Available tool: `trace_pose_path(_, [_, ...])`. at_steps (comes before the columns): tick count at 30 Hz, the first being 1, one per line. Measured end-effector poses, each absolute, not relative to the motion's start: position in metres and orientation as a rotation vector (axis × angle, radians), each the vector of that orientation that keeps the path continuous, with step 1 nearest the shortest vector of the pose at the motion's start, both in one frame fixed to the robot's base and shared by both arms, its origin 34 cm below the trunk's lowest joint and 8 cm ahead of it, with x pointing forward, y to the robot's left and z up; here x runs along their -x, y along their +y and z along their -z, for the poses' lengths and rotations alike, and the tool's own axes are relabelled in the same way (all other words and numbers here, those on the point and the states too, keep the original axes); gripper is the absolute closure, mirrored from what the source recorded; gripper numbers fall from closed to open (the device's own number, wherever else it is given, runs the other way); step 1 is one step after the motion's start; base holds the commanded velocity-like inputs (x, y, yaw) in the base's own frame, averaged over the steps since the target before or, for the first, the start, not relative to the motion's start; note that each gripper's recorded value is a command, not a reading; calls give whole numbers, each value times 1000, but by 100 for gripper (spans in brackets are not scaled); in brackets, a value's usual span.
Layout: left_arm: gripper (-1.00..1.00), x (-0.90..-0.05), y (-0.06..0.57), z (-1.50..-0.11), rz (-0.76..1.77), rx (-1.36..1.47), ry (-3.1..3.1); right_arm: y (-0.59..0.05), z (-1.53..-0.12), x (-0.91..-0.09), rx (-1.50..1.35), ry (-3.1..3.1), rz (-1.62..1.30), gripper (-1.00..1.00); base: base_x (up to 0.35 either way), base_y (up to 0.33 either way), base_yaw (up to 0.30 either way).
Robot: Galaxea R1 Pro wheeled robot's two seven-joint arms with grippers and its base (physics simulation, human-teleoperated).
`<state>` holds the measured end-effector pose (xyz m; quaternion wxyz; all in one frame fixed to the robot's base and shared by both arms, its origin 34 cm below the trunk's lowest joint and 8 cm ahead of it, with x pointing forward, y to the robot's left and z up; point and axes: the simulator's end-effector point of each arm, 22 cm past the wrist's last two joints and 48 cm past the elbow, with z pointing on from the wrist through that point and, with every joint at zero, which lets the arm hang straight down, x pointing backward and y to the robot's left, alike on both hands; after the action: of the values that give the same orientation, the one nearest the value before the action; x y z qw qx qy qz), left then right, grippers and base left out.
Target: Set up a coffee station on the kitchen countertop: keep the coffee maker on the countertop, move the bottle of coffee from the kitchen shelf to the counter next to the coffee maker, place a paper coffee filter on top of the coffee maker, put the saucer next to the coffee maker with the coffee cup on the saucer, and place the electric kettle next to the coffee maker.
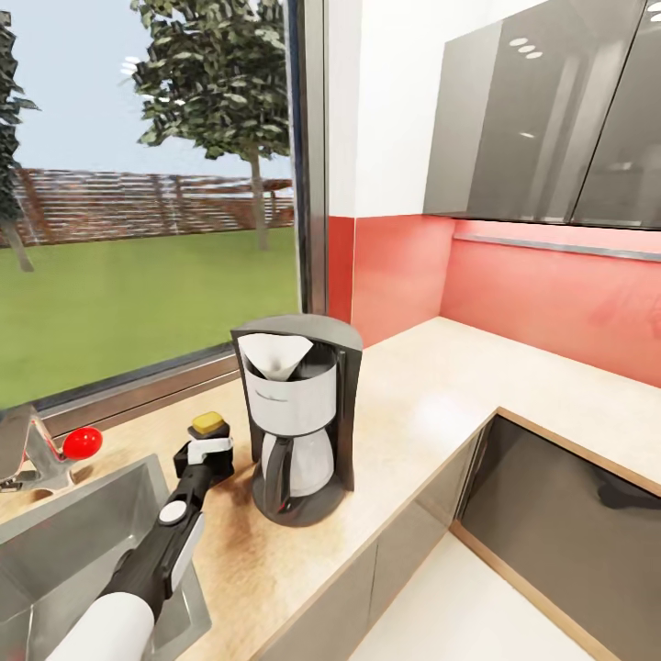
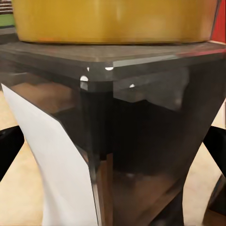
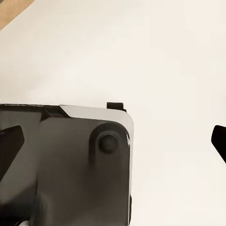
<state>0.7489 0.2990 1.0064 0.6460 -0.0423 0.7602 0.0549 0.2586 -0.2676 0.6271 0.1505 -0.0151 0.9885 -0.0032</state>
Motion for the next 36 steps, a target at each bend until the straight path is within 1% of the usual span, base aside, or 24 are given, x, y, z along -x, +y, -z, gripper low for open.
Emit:
trace_pose_path(6, [100, -749, 294, -1005, -114, 82, 1733, -268, -627, -259, 44, 2839, 9, -100, 0, 0, 0])
trace_pose_path(7, [-100, -749, 294, -1005, -114, 81, 1733, -268, -627, -259, 44, 2839, 9, -100, 0, 0, 0])
trace_pose_path(36, [-100, -750, 294, -1012, -115, 79, 1701, -268, -627, -259, 45, 2839, 9, -100, 0, 0, 0])
